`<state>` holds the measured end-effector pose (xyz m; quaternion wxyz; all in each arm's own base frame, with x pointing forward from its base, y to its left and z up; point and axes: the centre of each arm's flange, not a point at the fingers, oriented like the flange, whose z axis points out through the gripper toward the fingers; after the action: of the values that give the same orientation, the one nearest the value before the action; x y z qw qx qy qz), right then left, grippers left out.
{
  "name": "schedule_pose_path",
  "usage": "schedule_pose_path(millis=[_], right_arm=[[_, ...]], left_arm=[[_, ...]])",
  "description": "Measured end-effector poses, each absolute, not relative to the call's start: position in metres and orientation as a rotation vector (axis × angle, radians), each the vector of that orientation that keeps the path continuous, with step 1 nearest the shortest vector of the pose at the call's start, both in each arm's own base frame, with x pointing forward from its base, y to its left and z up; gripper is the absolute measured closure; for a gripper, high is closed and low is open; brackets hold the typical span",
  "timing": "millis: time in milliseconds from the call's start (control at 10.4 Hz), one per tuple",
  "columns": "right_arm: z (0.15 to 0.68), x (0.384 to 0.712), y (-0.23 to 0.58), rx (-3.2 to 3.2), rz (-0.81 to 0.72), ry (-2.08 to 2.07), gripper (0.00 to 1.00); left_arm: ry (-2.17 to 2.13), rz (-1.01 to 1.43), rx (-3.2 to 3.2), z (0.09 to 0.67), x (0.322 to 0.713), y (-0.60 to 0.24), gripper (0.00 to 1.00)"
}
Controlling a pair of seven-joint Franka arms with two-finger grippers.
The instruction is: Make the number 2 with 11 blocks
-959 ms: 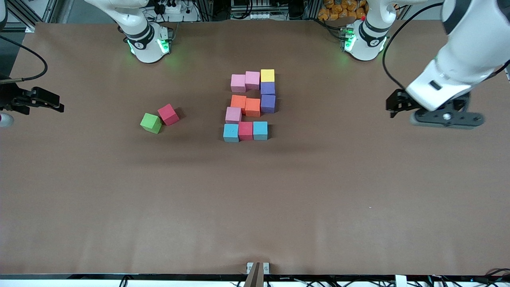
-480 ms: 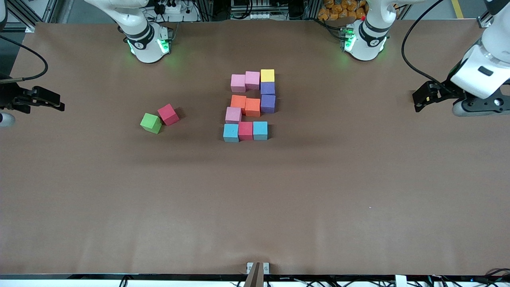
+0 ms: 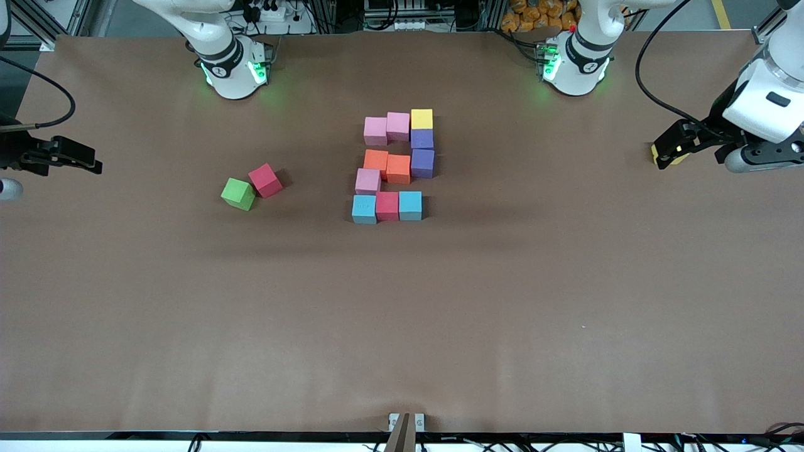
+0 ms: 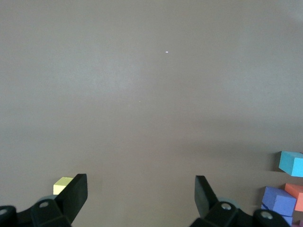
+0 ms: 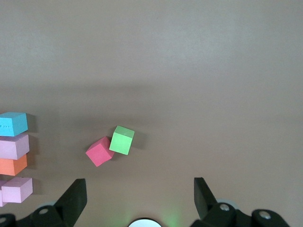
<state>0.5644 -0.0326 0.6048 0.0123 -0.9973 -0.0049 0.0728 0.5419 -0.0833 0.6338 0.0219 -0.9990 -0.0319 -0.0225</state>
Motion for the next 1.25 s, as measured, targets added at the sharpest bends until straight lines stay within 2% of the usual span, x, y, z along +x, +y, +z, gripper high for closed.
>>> schedule_pose_path(millis=[1247], right_arm=[[0.605,0.565,-0.022,-3.114,0.229,0.053,0.0]], left_arm=[[0.08,-0.039,-3.117,0.637,0.538,-0.09,0.0]])
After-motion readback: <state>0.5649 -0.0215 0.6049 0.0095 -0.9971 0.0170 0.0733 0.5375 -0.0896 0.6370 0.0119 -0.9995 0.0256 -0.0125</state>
